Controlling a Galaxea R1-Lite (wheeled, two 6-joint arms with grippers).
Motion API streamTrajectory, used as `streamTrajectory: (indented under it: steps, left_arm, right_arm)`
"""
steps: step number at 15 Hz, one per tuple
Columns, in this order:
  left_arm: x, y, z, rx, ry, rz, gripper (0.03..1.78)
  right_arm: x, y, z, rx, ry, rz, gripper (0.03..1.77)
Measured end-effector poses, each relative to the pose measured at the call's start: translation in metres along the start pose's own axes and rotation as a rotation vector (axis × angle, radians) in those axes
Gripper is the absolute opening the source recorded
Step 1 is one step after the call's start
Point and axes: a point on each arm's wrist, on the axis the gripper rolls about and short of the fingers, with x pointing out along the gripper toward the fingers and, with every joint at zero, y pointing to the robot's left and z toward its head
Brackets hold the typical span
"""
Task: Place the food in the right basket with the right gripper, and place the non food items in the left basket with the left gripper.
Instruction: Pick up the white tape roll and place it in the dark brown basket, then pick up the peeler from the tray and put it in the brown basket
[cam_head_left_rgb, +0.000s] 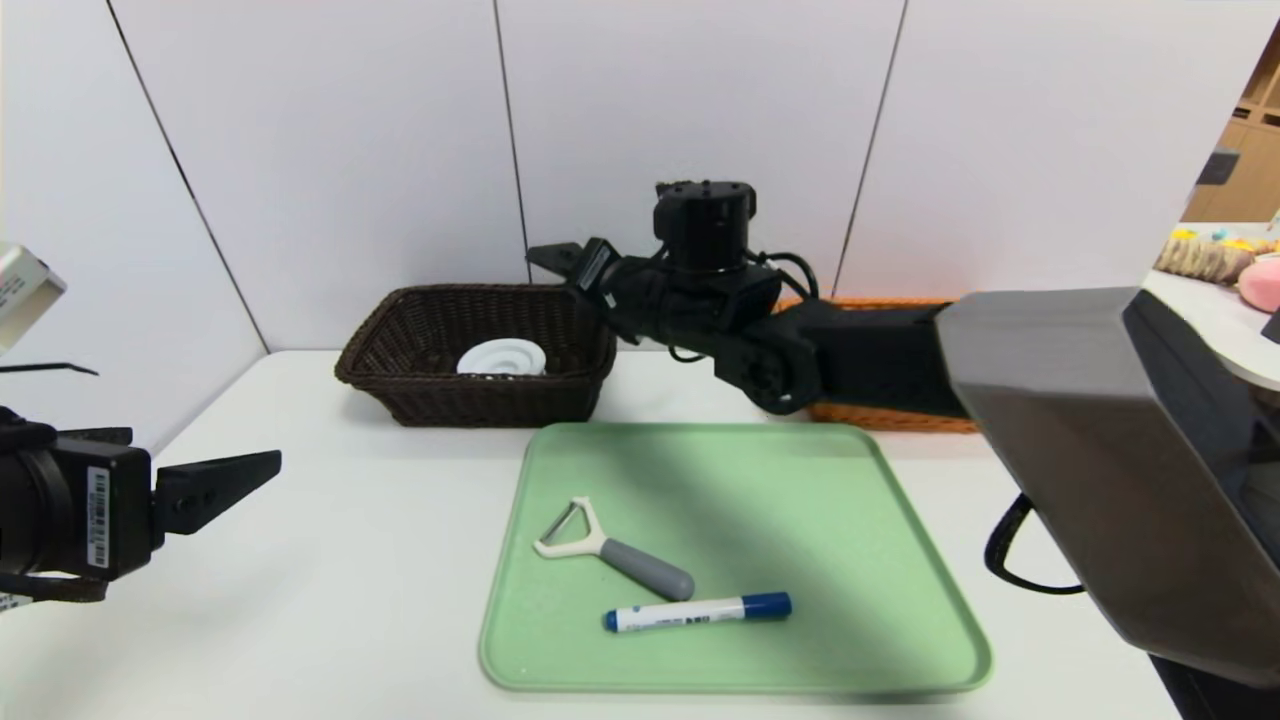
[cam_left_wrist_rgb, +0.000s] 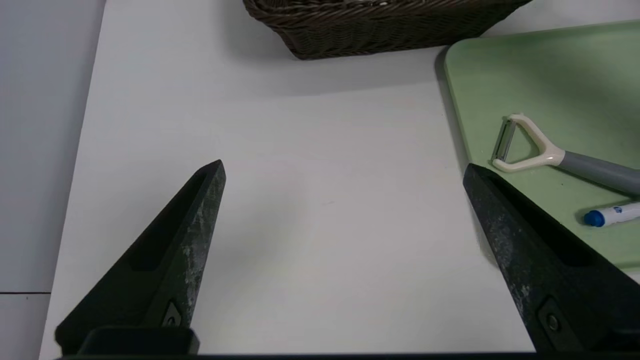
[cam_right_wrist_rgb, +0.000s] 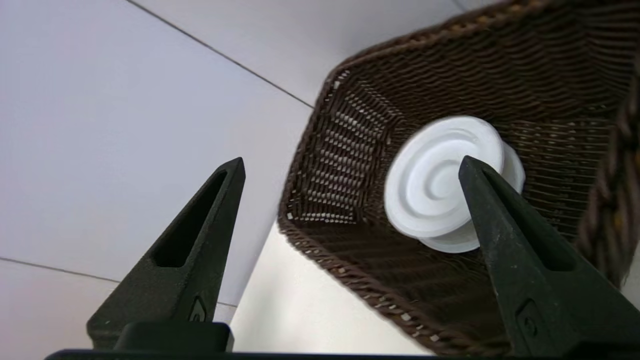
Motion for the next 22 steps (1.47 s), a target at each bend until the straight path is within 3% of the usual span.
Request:
streamTrajectory:
  steps: [2,7,10,13,16,22]
  left_arm:
    - [-0.003,0.000,0.010,-0.003,-0.030,-0.006,1.69]
    - [-0.006,-0.006,0.026,0.011,-0.071,-0.048,1.69]
    - [-0.008,-0.016,0.026,0.041,-0.071,-0.118,1.69]
    - [-0.011,-0.025,0.024,0.083,-0.062,-0.187,1.69]
    - [-0.009,-0.038,0.030,0.098,-0.004,-0.235,1.69]
    - [0.013,-0.100,0.045,-0.075,0.172,-0.238,1.69]
  right_arm:
    - [-0.021,0.024,0.015,-0.101,0.027,-0.034,1.55]
    - [-0.089,0.071,0.046,-0.528,0.058,-0.270,1.63]
    - [-0.137,0.093,0.060,-0.659,0.120,-0.394,1.65]
    - [-0.191,0.101,0.068,-0.679,0.224,-0.585,1.67]
    - [-0.231,0.094,0.074,-0.613,0.286,-0.715,1.68]
    - [-0.272,0.066,0.064,-0.484,0.320,-0.849,1.69]
